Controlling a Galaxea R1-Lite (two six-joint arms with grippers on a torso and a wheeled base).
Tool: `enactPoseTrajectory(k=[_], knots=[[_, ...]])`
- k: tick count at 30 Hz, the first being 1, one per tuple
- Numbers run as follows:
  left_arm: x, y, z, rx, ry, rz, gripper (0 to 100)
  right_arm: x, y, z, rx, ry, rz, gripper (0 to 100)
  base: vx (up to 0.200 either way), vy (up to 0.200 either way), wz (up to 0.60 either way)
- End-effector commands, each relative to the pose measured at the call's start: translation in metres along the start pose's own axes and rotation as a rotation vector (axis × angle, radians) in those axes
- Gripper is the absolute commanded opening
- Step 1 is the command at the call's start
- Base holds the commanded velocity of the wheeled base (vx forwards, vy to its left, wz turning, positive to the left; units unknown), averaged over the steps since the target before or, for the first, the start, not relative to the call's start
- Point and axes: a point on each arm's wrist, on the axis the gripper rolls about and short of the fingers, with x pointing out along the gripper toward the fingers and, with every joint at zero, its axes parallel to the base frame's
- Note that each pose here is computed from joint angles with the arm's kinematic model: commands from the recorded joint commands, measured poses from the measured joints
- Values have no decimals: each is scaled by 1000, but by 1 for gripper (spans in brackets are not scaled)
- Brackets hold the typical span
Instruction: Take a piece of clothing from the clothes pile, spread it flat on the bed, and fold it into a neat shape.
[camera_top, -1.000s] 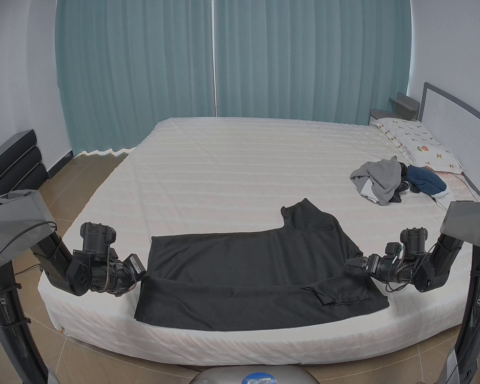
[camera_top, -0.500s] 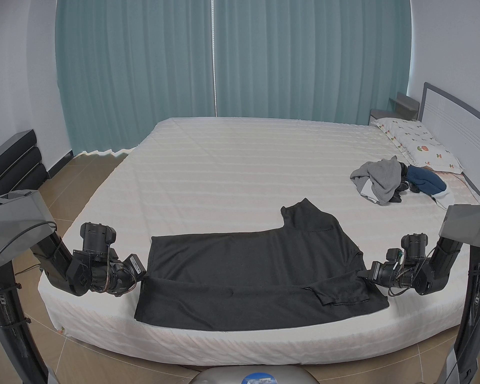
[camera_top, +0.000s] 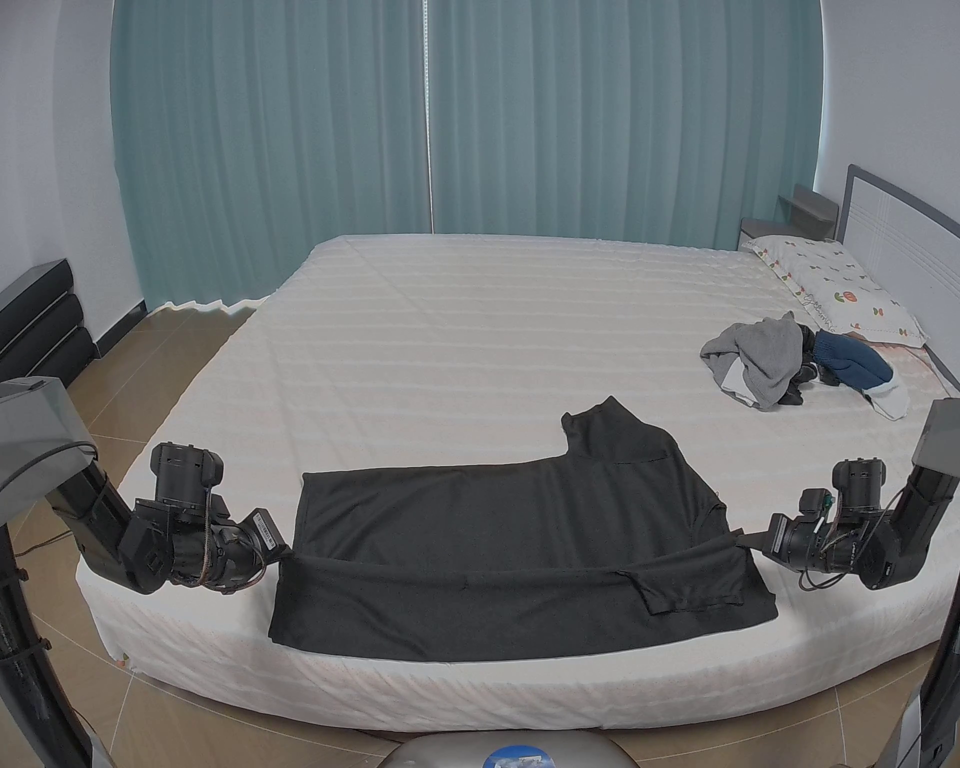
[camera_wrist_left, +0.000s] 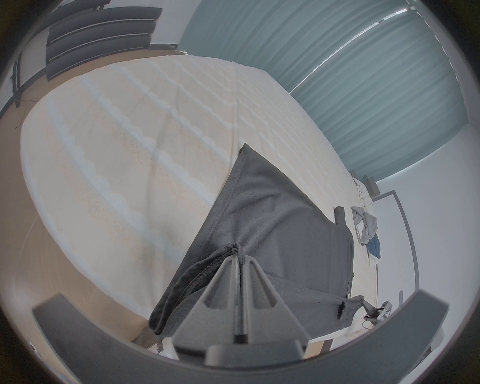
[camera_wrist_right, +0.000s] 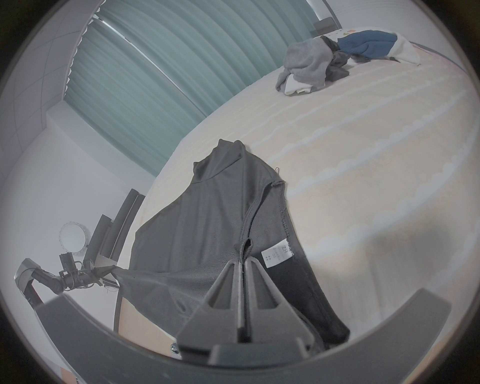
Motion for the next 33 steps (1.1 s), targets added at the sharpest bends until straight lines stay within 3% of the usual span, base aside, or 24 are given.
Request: enactPoseTrajectory(k=[1,16,33], knots=[[-29,-7,4,26,-48,-27,0,-42,12,3,-4,-59,15,0,0,0,0],[-58,1,-13,49,-2,20,0,-91,28,-22,-4,-62,30,0,0,0,0],[-70,12,-35,66,44,52,0,-113,12,-52,20,-1,-20,0,0,0,0]])
